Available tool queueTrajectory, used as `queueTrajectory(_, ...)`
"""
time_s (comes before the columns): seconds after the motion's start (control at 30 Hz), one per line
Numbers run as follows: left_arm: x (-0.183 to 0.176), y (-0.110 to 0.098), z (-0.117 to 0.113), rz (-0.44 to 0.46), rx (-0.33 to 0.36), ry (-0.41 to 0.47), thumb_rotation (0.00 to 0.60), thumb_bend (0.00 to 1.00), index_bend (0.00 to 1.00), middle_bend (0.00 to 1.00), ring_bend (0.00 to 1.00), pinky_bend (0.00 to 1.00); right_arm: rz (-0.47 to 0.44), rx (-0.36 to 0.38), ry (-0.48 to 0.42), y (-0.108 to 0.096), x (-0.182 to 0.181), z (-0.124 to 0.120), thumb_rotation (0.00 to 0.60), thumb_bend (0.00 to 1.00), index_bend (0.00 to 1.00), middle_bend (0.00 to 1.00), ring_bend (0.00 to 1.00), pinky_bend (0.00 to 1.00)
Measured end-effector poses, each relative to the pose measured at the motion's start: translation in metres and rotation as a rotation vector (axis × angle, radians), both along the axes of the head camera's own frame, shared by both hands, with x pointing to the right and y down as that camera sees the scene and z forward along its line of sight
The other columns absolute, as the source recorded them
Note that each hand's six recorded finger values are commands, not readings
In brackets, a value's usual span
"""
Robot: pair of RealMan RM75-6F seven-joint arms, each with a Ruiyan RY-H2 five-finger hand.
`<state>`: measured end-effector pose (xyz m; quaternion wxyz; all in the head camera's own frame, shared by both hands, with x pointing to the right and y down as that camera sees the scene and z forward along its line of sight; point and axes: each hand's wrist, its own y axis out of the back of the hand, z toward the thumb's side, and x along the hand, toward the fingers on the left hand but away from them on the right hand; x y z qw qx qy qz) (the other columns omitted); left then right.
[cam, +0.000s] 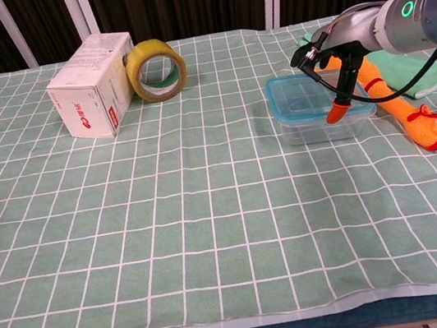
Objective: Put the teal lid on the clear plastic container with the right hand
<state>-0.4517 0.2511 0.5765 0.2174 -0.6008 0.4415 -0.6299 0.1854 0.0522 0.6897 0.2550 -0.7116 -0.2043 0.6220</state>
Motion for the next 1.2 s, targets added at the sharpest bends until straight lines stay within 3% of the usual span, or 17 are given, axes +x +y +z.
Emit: queueTrajectory(1.2,-0.0003,0.0005,0.0005,0.000,-0.004,0.000,0.600,0.74,0.18,0.00,0.00,0.00,0.008,-0.005,-0.016,-0.0006,-0.0045,0.0010,0.600,0.26,0.00,0.48,0.12,0.00)
